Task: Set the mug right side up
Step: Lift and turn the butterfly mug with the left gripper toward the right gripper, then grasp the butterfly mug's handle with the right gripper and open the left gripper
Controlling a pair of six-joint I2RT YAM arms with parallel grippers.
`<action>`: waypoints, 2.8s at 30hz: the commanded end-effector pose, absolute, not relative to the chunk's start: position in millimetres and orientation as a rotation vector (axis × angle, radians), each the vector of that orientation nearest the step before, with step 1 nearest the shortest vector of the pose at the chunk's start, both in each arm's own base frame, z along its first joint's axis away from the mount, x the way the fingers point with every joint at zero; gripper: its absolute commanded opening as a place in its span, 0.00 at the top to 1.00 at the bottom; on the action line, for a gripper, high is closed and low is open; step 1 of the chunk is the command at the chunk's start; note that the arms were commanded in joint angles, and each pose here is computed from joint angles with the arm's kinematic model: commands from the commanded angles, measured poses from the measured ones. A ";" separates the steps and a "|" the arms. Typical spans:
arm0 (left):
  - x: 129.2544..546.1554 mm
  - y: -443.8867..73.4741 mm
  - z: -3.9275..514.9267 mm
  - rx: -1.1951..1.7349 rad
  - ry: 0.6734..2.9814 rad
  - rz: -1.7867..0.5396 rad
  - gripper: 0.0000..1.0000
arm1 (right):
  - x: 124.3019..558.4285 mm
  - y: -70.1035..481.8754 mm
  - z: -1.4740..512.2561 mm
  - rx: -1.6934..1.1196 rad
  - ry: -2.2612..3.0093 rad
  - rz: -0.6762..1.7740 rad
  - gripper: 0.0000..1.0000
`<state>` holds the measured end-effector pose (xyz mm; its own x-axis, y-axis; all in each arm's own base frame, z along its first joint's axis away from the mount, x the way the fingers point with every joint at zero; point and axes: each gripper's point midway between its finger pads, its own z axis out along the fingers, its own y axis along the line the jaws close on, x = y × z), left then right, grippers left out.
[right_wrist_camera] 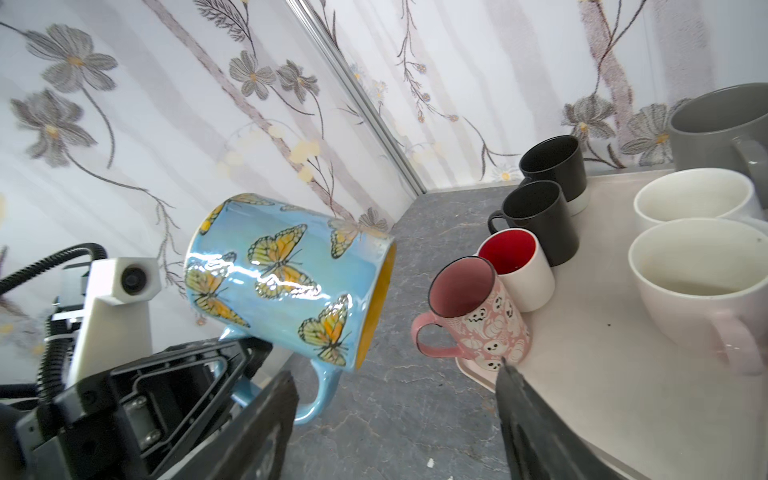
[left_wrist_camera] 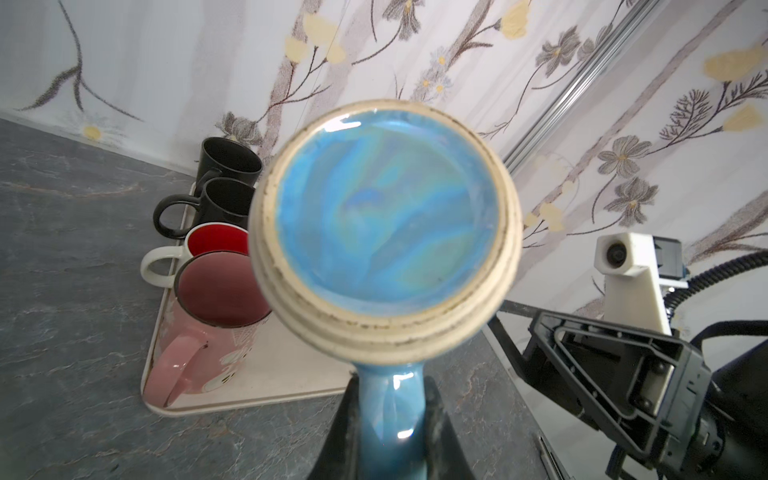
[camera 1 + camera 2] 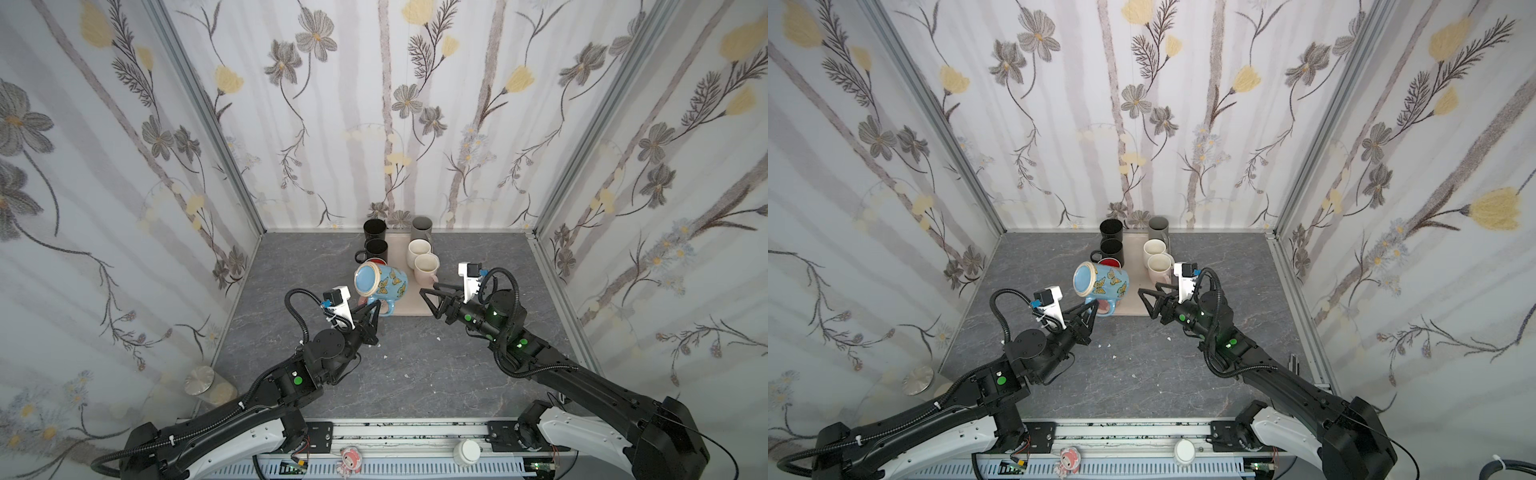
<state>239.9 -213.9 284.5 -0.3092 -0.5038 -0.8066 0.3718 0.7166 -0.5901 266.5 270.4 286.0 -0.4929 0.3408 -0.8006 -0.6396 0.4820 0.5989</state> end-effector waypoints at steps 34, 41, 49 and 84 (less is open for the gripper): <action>245.3 -233.2 383.7 -0.208 1.191 -1.443 1.00 | 236.7 314.4 368.5 -0.266 1.272 1.923 0.29; 245.4 -228.7 380.0 -0.221 1.192 -1.428 1.00 | 242.2 319.9 364.9 -0.244 1.233 2.035 0.39; 248.0 -232.5 379.3 -0.208 1.200 -1.414 1.00 | 239.9 330.3 359.8 -0.253 1.274 2.029 0.41; 249.2 -208.0 346.7 -0.309 1.303 -1.312 0.20 | 276.9 310.1 317.3 -0.179 1.591 1.528 1.00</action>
